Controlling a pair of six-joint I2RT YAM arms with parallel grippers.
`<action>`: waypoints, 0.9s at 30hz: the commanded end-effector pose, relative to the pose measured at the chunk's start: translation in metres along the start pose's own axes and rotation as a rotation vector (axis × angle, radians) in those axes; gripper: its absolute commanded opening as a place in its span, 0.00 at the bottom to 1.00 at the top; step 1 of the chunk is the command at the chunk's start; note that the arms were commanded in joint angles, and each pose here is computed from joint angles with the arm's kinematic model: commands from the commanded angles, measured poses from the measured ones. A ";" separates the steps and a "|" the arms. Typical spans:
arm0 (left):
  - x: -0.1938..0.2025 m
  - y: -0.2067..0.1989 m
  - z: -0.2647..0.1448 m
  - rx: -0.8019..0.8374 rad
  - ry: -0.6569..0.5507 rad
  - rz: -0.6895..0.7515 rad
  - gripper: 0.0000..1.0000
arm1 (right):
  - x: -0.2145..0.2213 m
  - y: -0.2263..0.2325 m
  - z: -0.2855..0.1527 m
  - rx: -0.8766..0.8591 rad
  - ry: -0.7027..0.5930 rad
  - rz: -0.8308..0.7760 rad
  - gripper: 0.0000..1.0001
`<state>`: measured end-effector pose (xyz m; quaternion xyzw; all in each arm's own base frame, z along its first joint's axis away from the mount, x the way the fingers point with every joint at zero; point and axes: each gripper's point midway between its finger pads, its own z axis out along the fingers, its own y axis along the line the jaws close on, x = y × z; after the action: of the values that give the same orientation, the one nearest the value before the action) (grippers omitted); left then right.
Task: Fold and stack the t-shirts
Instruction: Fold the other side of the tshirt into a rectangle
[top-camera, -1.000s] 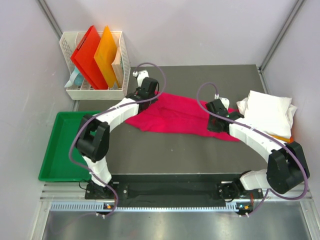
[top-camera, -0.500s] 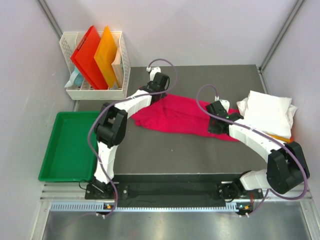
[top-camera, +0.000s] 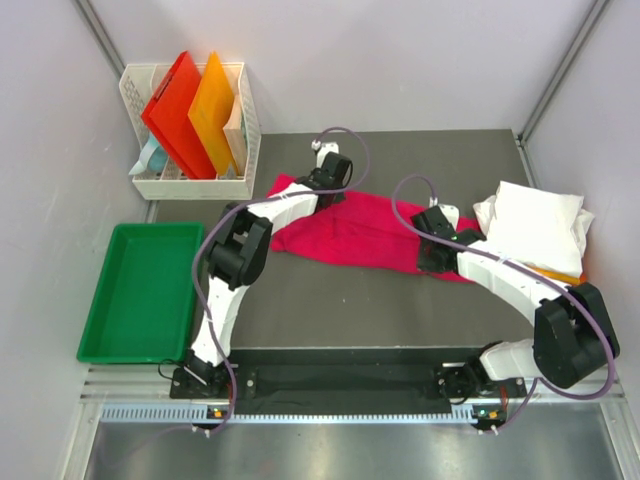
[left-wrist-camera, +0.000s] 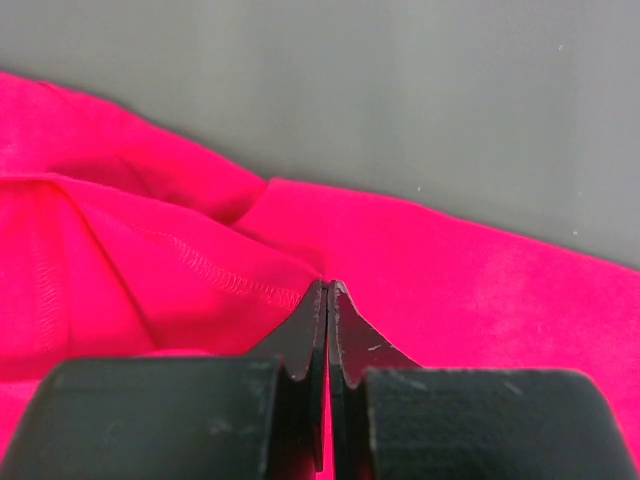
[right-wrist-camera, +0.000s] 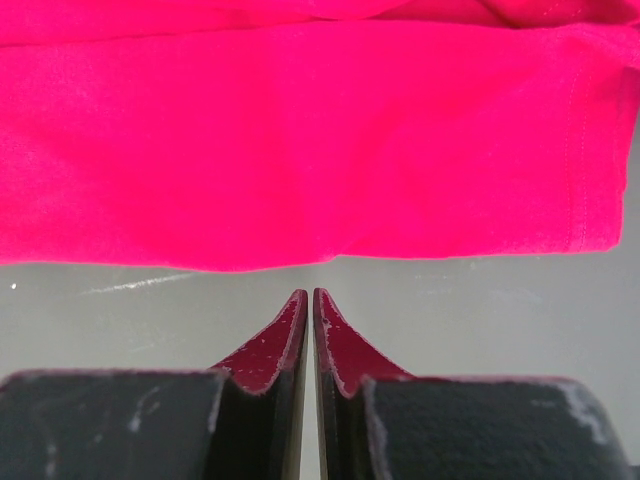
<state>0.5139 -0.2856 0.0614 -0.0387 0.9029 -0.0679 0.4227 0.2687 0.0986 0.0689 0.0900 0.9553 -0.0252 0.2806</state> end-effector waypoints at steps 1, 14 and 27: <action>-0.030 -0.028 -0.002 0.077 -0.065 0.028 0.00 | -0.006 0.002 -0.008 -0.017 -0.043 0.012 0.06; -0.047 -0.039 -0.018 0.101 -0.124 0.016 0.34 | 0.003 -0.002 -0.008 -0.021 -0.036 0.017 0.06; -0.063 0.026 -0.100 -0.027 -0.260 -0.116 0.99 | -0.004 0.019 -0.009 -0.087 -0.053 0.018 0.06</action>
<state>0.4793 -0.2592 0.1142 -0.0532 0.8792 -0.0523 0.4707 0.2601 0.0984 0.0667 0.0904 0.9544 -0.0159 0.2842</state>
